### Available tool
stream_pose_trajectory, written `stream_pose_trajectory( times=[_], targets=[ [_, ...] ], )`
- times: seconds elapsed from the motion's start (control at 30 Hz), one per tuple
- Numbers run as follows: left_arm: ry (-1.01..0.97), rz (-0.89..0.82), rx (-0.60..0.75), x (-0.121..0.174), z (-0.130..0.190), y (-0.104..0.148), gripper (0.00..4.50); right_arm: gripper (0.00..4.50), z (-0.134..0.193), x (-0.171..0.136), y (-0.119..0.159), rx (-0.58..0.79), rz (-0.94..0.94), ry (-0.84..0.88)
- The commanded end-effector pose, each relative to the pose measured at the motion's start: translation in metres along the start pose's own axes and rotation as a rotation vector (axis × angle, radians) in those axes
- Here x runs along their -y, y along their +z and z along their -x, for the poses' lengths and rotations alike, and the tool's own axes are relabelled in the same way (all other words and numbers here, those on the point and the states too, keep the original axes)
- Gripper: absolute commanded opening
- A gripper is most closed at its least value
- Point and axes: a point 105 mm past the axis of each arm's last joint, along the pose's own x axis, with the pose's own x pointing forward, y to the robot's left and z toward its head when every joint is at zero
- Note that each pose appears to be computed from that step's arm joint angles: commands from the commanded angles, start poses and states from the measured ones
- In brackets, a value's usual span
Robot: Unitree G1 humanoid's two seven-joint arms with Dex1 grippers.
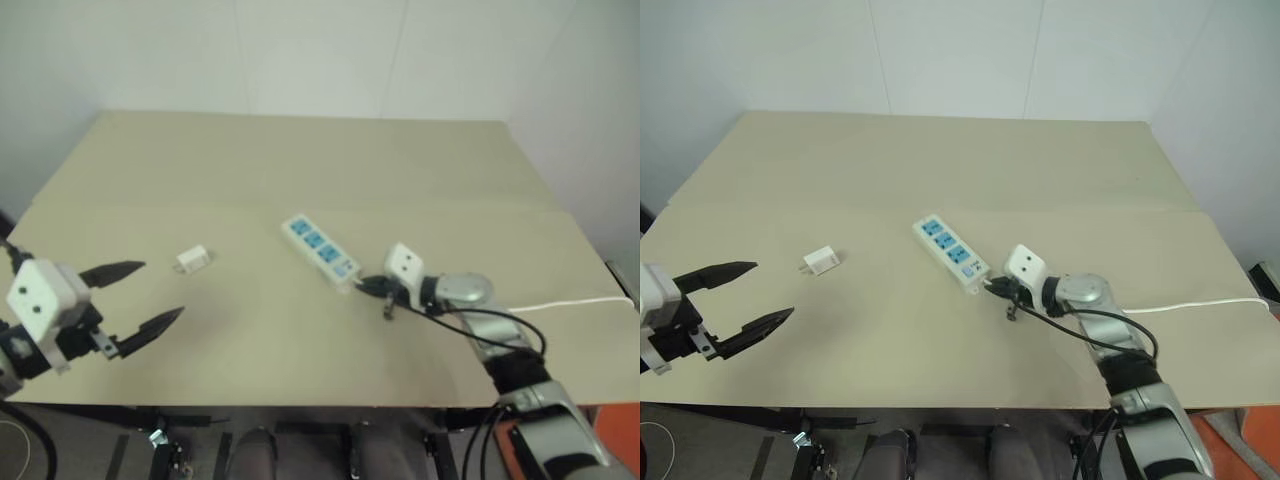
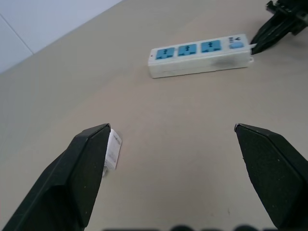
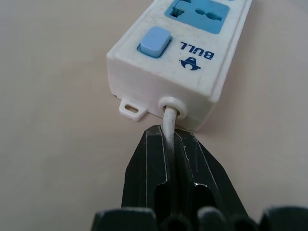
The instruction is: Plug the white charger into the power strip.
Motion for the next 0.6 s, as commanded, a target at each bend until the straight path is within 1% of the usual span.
stream_pose_trajectory(
  times=[0.03,0.07,0.13,0.2,0.23,0.33,0.47,0.57,0.6],
  targets=[
    [-0.016,-0.035,0.017,0.001,-0.003,0.007,4.50,0.02,0.011,-0.007,0.003,0.026,0.025,0.013],
    [-0.018,-0.034,0.017,0.001,-0.004,0.006,4.50,0.02,0.011,-0.006,0.001,0.030,0.027,-0.013],
    [-0.028,-0.033,0.021,0.001,-0.006,0.006,4.50,0.02,0.009,0.001,0.006,0.106,0.039,-0.089],
    [-0.037,-0.033,0.027,0.001,-0.009,0.007,4.50,0.72,0.011,0.001,0.007,0.169,-0.003,-0.090],
    [-0.041,-0.034,0.028,0.000,-0.010,0.007,4.50,0.99,0.014,0.000,0.004,0.176,-0.024,-0.082],
    [-0.049,-0.034,0.031,0.000,-0.012,0.007,4.50,2.03,0.024,-0.002,0.003,0.222,-0.076,-0.070],
    [-0.058,-0.034,0.031,-0.001,-0.012,0.007,4.50,3.39,0.035,0.008,0.019,0.336,-0.111,-0.118],
    [-0.065,-0.032,0.035,-0.001,-0.013,0.008,4.50,4.44,0.025,0.014,0.030,0.392,-0.102,-0.205],
    [-0.069,-0.032,0.038,-0.001,-0.013,0.008,4.50,4.48,0.018,0.011,0.032,0.402,-0.115,-0.202]
  ],
)
